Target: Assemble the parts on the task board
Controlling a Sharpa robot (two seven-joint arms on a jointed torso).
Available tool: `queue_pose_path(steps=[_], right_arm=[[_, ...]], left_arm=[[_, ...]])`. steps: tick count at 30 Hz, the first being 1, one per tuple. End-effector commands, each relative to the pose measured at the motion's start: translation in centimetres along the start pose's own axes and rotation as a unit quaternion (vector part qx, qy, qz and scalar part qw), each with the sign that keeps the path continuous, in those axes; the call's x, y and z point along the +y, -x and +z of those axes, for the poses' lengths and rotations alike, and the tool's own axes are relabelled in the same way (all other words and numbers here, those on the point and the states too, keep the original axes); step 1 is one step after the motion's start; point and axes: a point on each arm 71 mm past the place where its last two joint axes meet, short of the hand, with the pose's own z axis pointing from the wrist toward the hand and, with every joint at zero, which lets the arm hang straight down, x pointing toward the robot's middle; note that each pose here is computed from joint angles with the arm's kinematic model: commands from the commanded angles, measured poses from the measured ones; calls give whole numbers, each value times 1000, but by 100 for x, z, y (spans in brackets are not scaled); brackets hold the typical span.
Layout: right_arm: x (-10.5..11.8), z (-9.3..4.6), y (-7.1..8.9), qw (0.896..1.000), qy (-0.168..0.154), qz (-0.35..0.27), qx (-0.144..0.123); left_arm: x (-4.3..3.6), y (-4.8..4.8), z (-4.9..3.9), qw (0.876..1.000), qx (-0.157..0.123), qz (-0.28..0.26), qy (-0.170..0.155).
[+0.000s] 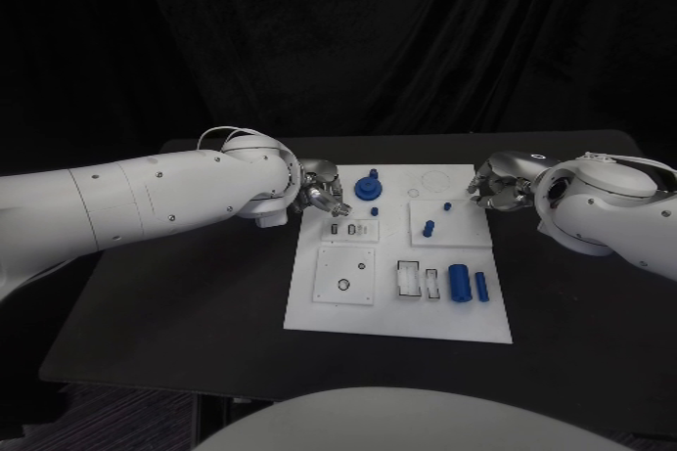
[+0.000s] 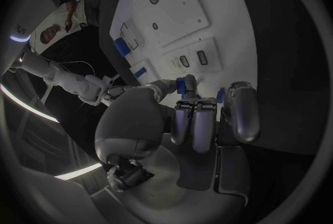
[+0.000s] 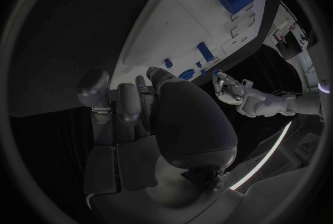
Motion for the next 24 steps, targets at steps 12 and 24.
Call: queue_pose_path(steps=[12,24], right_arm=[[2,-1,1,1000,-5,3,-5],[14,2,0,1000,-4,2,-5]], left_arm=[[-71,-9,98,996,75,-12,53],[-124,3,187,993,91,0,72]])
